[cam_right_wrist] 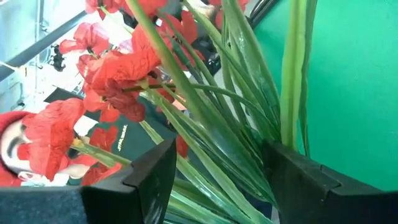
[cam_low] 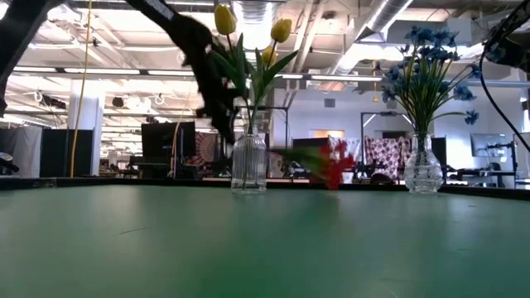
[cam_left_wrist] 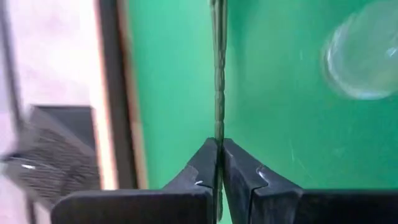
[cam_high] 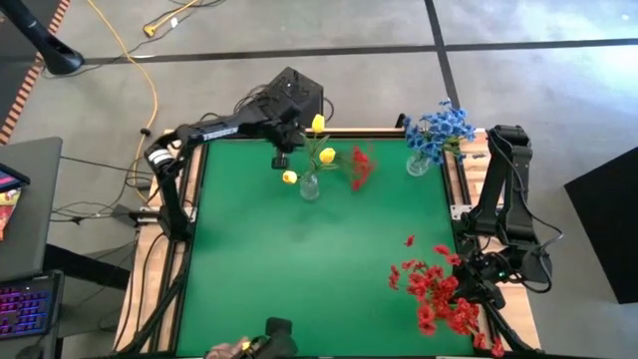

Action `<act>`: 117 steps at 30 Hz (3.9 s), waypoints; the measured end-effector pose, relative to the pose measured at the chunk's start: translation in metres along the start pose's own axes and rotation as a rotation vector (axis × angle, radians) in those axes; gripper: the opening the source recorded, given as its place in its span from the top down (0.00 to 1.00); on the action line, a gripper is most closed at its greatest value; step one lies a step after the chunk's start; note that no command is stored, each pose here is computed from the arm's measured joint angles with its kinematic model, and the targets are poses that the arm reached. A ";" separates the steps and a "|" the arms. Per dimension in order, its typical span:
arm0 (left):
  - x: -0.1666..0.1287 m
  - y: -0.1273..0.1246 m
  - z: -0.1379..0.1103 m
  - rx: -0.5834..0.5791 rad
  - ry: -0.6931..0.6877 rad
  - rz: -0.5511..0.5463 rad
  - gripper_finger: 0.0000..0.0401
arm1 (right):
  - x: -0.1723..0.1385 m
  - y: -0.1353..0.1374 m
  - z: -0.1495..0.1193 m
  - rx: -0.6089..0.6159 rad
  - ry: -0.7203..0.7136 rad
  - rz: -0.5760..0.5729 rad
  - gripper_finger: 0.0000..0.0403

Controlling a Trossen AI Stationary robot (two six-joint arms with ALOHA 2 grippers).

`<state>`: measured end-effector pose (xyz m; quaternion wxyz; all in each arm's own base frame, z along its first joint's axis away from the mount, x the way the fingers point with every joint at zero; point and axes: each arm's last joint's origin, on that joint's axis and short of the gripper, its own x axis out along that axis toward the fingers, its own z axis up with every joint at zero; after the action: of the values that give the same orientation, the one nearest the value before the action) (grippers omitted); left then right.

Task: Sort flowers into vase by color
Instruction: Put the red flowers into the yellow vase

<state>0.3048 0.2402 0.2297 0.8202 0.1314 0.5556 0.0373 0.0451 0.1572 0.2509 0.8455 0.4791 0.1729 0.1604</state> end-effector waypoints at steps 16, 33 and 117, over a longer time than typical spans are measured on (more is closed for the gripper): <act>-0.178 0.015 0.035 -0.087 -0.375 0.456 1.00 | -0.001 0.000 -0.001 0.132 0.065 0.012 0.34; -0.255 -0.045 0.048 -0.207 -0.667 0.434 1.00 | -0.007 -0.032 0.017 0.186 0.061 -0.208 0.34; 0.006 0.052 -0.005 -0.514 -0.046 -0.120 0.50 | -0.017 -0.009 0.053 0.409 0.231 0.104 0.34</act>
<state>0.3069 0.2922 0.2362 0.8399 -0.1135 0.5158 0.1252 0.0548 0.1055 0.2707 0.6962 0.6270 0.2725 0.2190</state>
